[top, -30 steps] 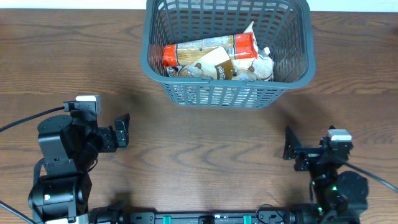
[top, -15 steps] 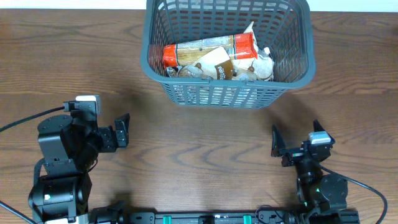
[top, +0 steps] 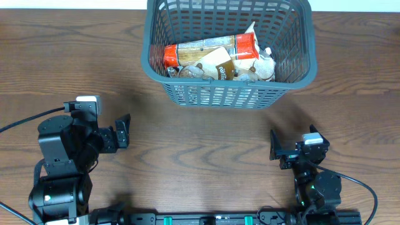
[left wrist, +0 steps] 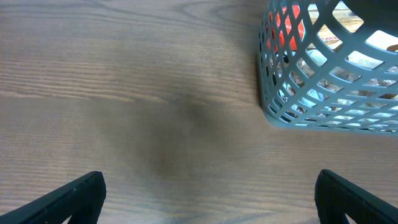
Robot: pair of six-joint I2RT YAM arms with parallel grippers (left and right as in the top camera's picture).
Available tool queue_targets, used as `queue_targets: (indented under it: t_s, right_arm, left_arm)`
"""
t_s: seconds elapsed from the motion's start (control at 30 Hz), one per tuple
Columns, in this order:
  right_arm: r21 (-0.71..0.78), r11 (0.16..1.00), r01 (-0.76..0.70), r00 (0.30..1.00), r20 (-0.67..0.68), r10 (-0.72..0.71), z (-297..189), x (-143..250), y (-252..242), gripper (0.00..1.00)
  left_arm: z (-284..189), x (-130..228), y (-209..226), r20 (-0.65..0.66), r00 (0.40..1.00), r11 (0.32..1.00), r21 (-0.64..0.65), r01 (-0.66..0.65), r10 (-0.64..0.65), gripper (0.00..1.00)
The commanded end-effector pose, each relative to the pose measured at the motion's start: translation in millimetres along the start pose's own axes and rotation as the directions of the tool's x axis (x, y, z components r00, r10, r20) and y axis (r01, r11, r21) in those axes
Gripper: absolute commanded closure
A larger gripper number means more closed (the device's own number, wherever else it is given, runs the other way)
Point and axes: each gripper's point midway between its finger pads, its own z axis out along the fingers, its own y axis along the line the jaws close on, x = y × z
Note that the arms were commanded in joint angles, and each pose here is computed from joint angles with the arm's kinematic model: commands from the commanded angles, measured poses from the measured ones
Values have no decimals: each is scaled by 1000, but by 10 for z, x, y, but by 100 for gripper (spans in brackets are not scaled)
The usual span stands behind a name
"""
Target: Pack container
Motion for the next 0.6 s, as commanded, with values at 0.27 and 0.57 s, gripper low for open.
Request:
queue_targets:
  t_s: [0.27,0.57]
  right_arm:
    - [9,999,37,999,2,-37,-1,9,-10,1]
    - [9,999,37,999,2,-37,0,9,-10,1]
  left_arm:
    - [7,13,-29,-3,1000,1000,15,4,-4,1]
    - [7,13,-29,-3,1000,1000,15,4,-4,1]
